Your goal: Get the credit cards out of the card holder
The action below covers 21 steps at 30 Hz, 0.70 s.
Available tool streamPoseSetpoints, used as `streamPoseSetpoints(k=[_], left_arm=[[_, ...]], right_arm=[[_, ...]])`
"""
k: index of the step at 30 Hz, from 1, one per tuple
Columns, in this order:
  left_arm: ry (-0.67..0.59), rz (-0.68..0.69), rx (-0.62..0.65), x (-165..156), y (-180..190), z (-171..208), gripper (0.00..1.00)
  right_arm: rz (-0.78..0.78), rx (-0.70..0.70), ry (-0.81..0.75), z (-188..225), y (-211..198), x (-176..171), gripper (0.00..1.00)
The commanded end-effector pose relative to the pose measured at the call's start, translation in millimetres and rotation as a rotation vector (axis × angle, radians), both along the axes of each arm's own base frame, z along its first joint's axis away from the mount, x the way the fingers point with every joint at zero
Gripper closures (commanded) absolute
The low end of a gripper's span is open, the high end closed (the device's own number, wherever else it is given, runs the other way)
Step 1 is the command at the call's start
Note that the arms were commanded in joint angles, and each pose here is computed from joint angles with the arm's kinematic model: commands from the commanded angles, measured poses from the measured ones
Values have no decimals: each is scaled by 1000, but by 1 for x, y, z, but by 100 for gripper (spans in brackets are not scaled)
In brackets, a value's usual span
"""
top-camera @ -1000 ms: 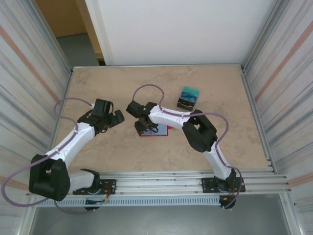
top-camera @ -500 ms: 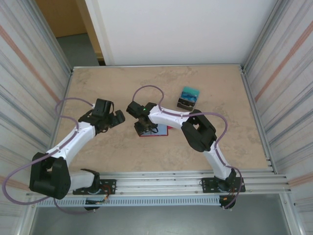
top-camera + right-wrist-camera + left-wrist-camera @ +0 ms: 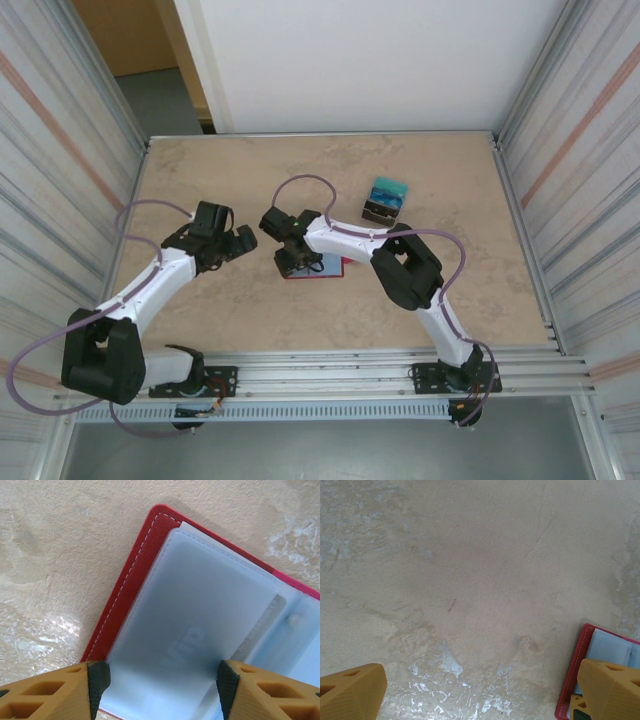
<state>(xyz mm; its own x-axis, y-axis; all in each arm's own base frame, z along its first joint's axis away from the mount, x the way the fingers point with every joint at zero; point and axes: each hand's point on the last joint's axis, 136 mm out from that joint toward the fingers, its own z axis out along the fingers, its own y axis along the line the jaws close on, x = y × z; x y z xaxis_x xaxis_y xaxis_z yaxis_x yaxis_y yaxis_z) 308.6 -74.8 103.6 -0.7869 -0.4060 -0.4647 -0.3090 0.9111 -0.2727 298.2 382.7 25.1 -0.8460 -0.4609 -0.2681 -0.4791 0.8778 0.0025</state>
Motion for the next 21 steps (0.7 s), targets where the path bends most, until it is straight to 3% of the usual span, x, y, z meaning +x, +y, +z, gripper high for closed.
streamPoseSetpoints(k=[1, 9, 14, 19, 21], left_arm=[[-12, 14, -18, 3, 0, 2, 1], [-12, -10, -25, 5, -4, 1, 1], [-25, -20, -19, 9, -4, 10, 1], [-42, -16, -25, 9, -4, 15, 1], [-48, -23, -31, 10, -6, 18, 1]], right_arm=[[2, -6, 94, -15, -5, -23, 36], [-26, -22, 149, -32, -19, -27, 38], [-37, -38, 163, -37, -29, -24, 49], [-19, -24, 154, -29, -25, -19, 68], [-13, -25, 138, -24, -23, -16, 69]])
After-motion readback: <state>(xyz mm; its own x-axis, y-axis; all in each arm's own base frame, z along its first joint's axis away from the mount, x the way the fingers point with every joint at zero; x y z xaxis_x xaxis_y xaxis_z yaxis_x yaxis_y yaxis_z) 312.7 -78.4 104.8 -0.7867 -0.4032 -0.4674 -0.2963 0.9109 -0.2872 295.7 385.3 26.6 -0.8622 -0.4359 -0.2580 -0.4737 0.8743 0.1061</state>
